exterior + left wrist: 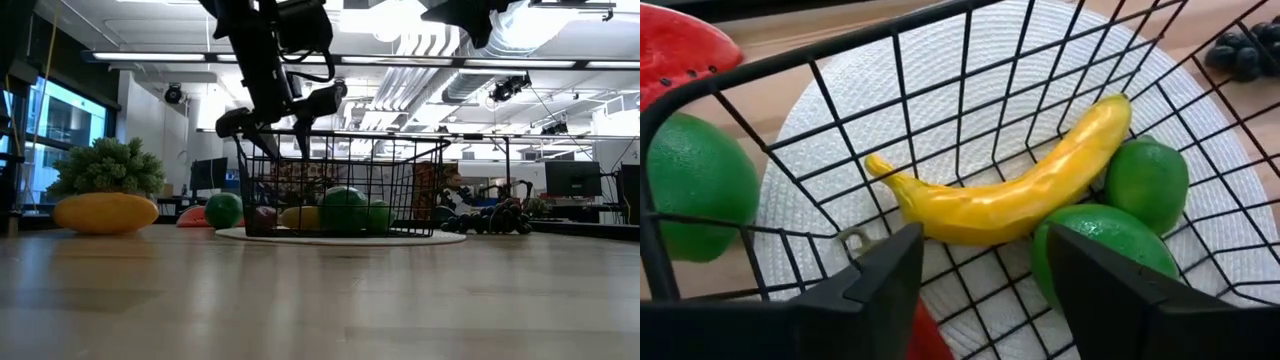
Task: Build produce basket
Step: Put the black grapes into the black wire basket
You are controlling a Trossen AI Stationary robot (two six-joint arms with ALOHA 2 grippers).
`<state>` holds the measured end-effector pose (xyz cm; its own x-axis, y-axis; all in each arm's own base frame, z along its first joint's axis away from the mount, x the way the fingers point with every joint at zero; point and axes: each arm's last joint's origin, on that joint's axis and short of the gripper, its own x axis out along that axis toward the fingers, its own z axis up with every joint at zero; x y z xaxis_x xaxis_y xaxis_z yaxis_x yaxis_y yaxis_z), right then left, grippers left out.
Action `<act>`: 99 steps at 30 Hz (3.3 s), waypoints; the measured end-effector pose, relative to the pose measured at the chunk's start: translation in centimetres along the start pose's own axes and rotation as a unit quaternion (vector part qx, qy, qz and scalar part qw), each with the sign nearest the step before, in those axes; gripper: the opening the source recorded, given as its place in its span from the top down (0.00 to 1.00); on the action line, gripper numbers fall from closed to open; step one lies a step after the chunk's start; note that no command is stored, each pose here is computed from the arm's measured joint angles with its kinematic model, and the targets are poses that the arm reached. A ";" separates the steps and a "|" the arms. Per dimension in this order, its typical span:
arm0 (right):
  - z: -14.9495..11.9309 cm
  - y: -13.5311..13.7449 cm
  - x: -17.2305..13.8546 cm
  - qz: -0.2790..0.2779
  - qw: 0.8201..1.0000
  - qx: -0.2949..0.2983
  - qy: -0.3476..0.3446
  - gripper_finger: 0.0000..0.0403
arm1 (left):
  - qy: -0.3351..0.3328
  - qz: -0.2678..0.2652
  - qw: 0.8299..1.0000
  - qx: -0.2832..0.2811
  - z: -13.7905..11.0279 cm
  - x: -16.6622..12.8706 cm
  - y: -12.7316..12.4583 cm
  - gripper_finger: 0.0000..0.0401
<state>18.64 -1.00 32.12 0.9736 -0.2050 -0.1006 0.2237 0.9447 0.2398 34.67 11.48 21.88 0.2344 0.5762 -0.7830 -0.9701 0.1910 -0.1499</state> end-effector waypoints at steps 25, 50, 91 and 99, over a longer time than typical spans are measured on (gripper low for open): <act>0.2 0.1 0.0 0.003 1.000 0.013 -0.009 0.38 | -0.254 -0.528 0.785 0.201 3.8 -17.9 3.5 0.47; 0.9 0.2 0.0 0.013 0.998 0.026 -0.047 0.38 | -0.353 -0.542 0.744 0.169 -0.6 -16.0 9.1 0.47; -4.9 -16.6 -0.8 -0.579 0.712 0.287 0.273 0.38 | -0.352 -0.543 0.743 0.170 -0.6 -16.0 9.1 0.47; -9.1 -18.3 -1.9 -0.639 0.645 0.380 0.176 0.38 | -0.352 -0.542 0.744 0.169 -0.6 -16.0 9.1 0.47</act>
<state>12.25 -15.57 19.19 -0.0700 -0.4948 -0.8662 0.9212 -0.3652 0.1341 22.07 3.50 32.72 0.9582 0.1875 0.2161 -0.1422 0.9676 -0.2088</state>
